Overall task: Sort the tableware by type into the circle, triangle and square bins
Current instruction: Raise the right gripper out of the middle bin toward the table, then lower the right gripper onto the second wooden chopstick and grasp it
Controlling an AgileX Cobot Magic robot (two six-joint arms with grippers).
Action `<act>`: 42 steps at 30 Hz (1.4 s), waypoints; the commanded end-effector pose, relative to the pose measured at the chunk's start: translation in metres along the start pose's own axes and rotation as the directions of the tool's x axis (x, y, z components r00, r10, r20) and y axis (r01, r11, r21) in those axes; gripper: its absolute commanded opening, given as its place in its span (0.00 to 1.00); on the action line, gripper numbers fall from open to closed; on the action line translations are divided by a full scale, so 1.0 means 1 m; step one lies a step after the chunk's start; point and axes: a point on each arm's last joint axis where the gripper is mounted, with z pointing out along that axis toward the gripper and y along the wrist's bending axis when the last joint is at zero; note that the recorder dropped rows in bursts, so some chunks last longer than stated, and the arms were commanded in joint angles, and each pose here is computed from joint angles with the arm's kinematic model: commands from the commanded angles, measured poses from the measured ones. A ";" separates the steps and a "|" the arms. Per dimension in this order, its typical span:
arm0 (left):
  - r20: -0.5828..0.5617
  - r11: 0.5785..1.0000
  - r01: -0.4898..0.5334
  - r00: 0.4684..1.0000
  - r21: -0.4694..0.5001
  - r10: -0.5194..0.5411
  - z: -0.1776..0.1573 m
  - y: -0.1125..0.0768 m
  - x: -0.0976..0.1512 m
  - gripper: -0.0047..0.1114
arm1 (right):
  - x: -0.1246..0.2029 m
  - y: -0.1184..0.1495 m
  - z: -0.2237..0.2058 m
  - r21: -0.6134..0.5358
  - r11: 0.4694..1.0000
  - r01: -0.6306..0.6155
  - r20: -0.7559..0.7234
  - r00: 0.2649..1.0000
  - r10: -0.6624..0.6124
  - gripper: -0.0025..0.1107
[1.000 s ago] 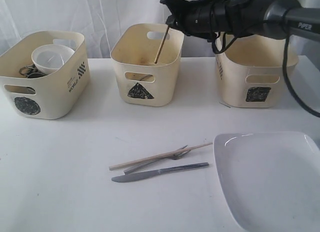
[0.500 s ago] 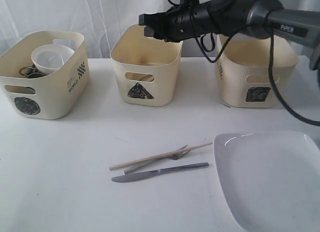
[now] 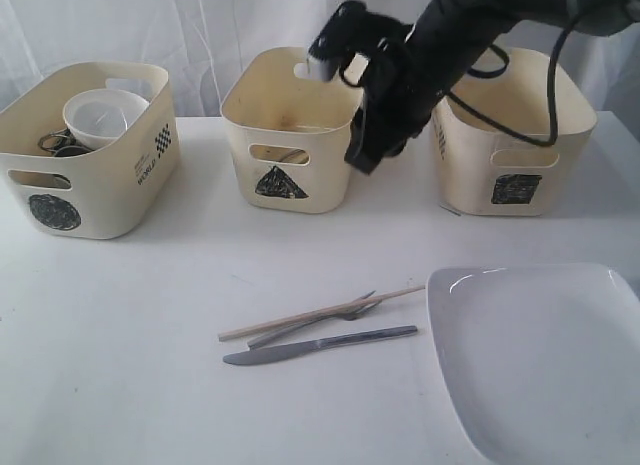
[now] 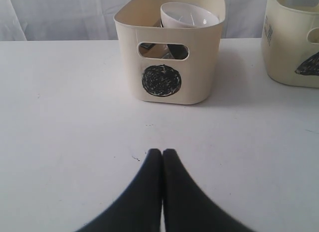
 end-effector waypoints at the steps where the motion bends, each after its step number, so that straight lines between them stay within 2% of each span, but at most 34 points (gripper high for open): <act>1: 0.005 1.000 0.005 1.000 -0.001 -0.005 0.000 0.000 0.001 0.04 | 0.008 0.028 0.012 -0.120 0.978 0.173 -0.110 0.976 -0.186 0.32; 5: 0.005 1.000 0.005 1.000 -0.001 -0.005 0.000 0.000 0.001 0.04 | 0.014 0.048 0.029 -0.186 0.961 0.202 -0.160 0.959 -0.233 0.32; 12: 0.005 1.000 0.005 1.000 -0.001 -0.005 0.000 0.000 0.001 0.04 | 0.017 0.070 0.055 -0.224 0.943 0.246 -0.162 0.945 -0.285 0.32; 17: 0.005 1.000 0.005 1.000 -0.001 -0.005 0.000 0.000 0.001 0.04 | 0.027 0.074 0.073 -0.264 0.938 0.226 -0.194 0.940 -0.281 0.32; 35: 0.005 1.000 0.005 1.000 -0.001 -0.005 0.000 0.000 0.001 0.04 | 0.039 0.075 0.109 -0.291 0.935 0.203 -0.226 0.935 -0.274 0.32; 38: 0.005 1.000 0.005 1.000 -0.001 -0.005 0.000 0.000 0.001 0.04 | 0.039 0.075 0.109 -0.291 0.935 0.203 -0.226 0.935 -0.274 0.29; 42: 0.005 1.000 0.005 1.000 -0.001 -0.005 0.000 0.000 0.001 0.04 | 0.039 0.075 0.109 -0.293 0.935 0.199 -0.228 0.935 -0.270 0.10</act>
